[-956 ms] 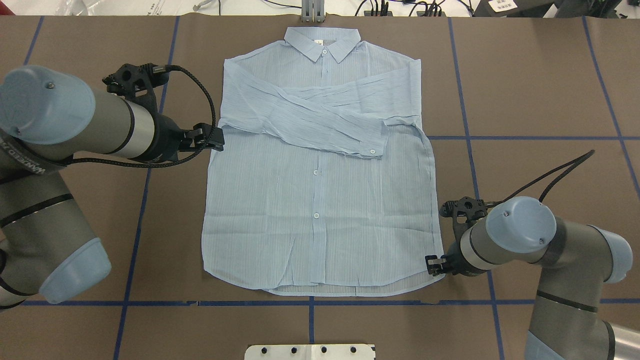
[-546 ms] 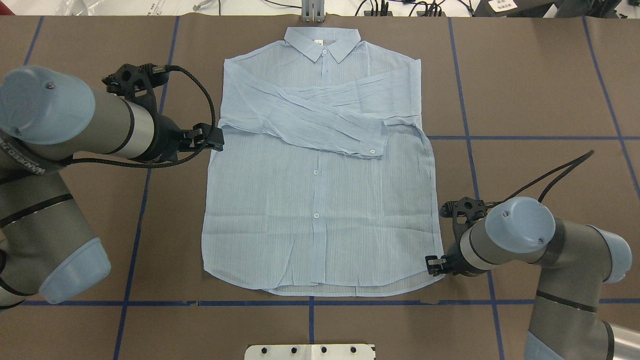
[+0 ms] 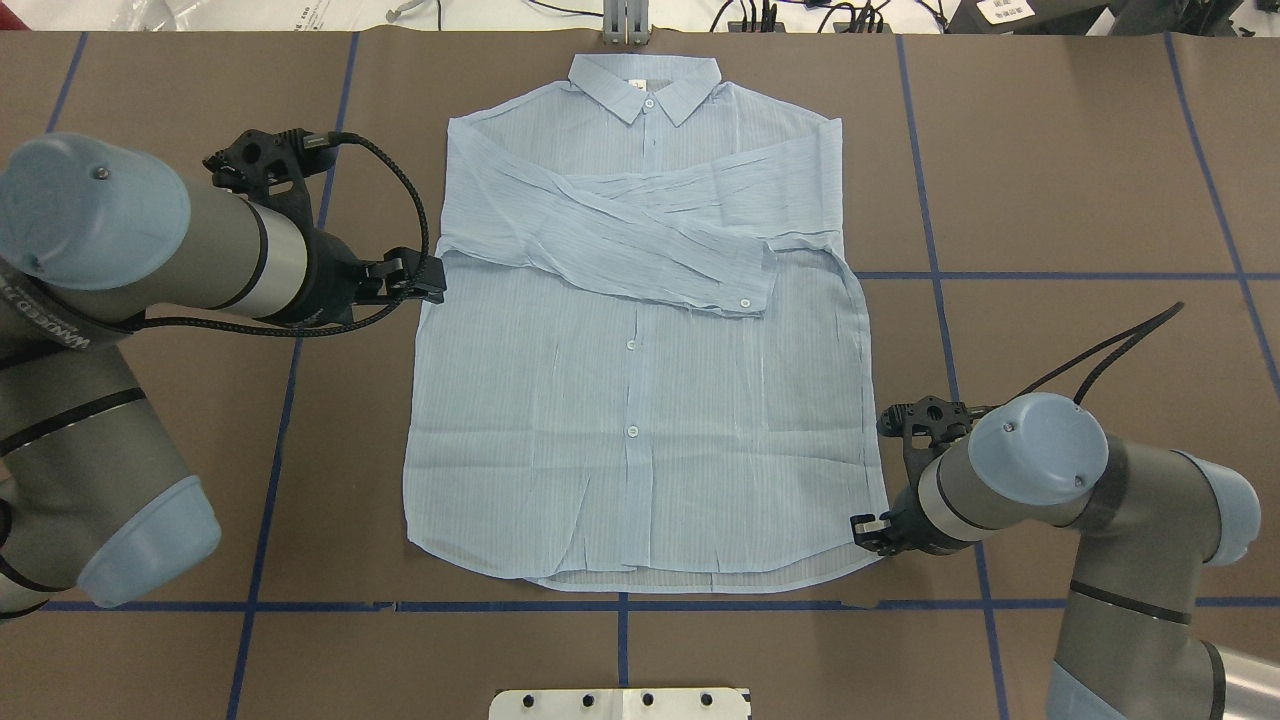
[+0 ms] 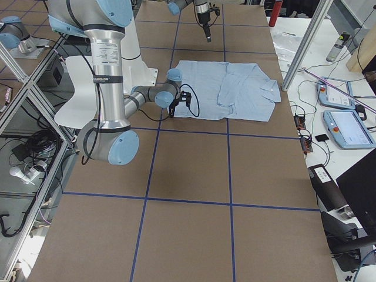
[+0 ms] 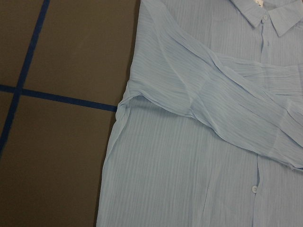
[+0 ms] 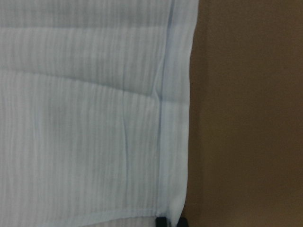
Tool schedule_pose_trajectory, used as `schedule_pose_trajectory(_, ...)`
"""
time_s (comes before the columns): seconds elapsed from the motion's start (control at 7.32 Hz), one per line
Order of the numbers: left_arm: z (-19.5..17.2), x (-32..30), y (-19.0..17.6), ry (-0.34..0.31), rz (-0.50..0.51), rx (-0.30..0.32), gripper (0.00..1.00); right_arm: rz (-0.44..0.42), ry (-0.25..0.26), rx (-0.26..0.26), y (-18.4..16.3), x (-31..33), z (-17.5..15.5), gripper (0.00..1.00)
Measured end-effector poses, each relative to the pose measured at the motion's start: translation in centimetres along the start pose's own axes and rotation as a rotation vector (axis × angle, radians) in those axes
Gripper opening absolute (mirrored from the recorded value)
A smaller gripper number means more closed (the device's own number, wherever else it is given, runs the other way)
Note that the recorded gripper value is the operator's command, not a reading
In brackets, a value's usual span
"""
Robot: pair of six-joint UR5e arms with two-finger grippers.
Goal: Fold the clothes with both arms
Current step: 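Lower the left gripper to the hem corner nearest it while the right gripper holds position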
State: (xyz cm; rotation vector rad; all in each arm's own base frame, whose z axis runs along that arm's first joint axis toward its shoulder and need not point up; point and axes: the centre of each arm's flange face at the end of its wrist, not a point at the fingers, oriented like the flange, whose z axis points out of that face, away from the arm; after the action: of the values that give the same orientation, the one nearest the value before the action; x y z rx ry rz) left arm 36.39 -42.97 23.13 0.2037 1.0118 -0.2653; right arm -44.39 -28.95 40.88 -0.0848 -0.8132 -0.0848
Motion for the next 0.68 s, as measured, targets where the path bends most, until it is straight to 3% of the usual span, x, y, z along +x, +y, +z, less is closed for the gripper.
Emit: schedule_pose_trajectory(0.68, 0.2, -0.1, 1.1, 0.002, -0.034, -0.018, 0.99, 0.009, -0.039, 0.024, -0.9, -0.9, -1.9, 0.0)
